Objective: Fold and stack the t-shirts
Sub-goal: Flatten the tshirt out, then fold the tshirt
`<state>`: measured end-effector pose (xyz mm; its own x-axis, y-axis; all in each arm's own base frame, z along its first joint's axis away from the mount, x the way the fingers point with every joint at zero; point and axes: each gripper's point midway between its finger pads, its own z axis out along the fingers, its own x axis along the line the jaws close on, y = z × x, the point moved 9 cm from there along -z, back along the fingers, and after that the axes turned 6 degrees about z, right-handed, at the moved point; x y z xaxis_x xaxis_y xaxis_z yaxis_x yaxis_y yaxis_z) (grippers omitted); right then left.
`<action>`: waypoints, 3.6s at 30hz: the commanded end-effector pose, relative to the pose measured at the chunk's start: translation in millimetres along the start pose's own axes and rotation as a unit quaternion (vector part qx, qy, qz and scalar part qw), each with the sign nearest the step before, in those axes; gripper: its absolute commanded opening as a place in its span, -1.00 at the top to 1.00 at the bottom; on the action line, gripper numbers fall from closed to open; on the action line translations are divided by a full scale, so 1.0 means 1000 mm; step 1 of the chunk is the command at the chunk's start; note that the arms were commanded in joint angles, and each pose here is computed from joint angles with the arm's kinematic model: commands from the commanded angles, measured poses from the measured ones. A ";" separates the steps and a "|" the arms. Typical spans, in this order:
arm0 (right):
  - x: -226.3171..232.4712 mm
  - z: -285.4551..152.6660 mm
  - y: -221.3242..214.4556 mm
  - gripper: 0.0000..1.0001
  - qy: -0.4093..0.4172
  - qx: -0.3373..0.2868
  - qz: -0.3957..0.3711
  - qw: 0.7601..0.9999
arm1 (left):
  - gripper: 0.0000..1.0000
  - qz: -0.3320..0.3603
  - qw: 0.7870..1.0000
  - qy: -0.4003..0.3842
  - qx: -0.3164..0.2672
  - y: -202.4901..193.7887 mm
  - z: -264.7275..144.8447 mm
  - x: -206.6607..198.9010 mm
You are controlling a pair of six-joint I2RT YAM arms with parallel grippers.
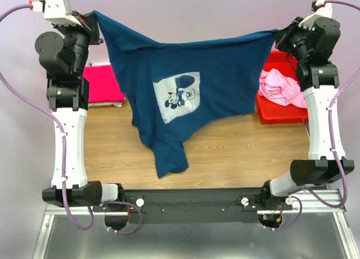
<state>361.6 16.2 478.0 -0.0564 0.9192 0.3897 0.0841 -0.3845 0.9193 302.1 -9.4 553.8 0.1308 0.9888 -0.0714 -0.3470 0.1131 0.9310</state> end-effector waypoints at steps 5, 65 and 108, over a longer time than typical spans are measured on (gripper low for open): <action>-0.008 0.017 0.005 0.99 -0.026 -0.016 0.009 0.999 | 1.00 0.011 1.000 -0.010 0.010 -0.001 0.011 0.000; -0.070 0.113 -0.213 -0.56 -0.032 0.263 -0.009 0.964 | -0.61 -0.045 0.862 -0.103 0.495 -0.388 0.037 -0.051; -0.123 0.146 -0.399 -0.58 -0.158 0.452 0.022 0.878 | -0.77 -0.082 0.773 -0.011 0.629 -0.506 0.007 -0.019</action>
<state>489.0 81.3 102.5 0.1231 0.9160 0.3817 0.7797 -0.3272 0.5338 480.2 -86.3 110.7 0.0999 0.9725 -0.2102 0.7928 0.0499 0.6074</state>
